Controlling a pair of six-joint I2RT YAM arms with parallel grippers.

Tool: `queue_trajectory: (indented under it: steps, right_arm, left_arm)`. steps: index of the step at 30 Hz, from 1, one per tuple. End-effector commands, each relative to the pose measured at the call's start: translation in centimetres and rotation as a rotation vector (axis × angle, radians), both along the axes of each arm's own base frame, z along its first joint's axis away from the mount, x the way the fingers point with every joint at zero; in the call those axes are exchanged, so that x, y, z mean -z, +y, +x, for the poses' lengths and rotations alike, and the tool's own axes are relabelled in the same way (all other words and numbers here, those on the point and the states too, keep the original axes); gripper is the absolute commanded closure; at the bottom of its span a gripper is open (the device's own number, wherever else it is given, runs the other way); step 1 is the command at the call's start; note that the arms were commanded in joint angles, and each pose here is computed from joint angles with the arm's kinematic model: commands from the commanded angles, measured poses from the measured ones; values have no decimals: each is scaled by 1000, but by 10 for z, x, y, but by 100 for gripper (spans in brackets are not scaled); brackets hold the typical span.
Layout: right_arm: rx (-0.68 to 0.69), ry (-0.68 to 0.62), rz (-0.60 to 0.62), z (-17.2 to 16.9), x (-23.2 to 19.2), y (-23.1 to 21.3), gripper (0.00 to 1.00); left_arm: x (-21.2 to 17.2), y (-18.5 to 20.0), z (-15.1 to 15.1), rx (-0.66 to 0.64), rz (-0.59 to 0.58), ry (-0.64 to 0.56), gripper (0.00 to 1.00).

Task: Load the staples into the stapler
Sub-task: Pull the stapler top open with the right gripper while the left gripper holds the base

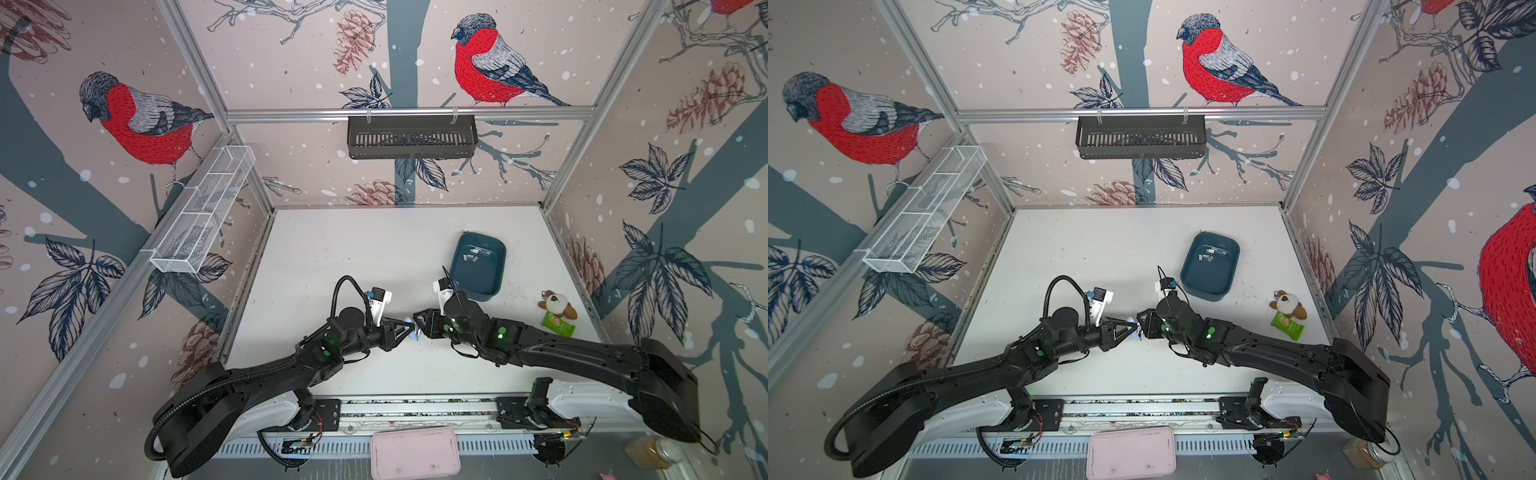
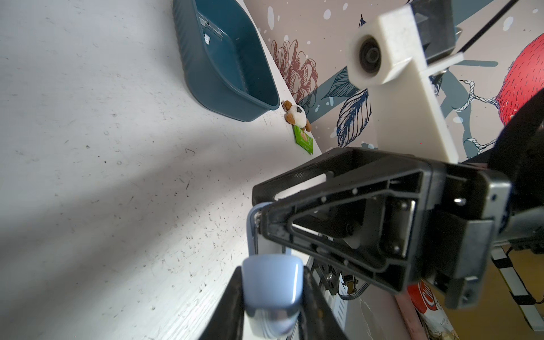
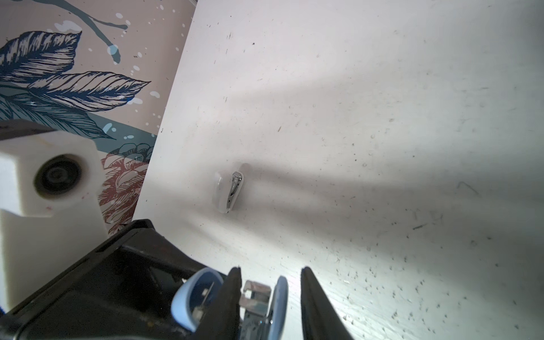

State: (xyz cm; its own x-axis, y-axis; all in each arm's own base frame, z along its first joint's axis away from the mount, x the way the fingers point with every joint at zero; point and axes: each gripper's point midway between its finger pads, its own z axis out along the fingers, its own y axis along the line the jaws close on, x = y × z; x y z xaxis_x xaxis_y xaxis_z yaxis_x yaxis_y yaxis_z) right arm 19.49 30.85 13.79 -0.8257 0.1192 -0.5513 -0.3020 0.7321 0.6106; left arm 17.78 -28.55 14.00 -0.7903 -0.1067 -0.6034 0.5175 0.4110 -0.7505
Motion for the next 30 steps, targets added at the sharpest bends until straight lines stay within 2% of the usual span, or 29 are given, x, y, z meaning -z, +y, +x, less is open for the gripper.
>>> queue_trajectory:
  steps: [1, 5, 7, 13, 30]
  right_arm:
    - [11, -4, -14, 1, 1, -2, 72]
    - [11, -7, 2, 2, -1, 0, 75]
    - [11, -9, 1, 2, -1, 0, 68]
    - [32, 1, -30, 3, 5, -6, 55]
    - [78, 41, -142, -6, 32, -35, 55]
  left_arm:
    - [-8, -2, 3, -4, -18, -31, 76]
    - [-7, -2, 3, 0, -17, -27, 76]
    - [-6, -3, 3, 3, -15, -24, 76]
    - [-7, -2, 2, 1, -17, -28, 76]
    - [-13, 0, 7, -25, -10, -39, 76]
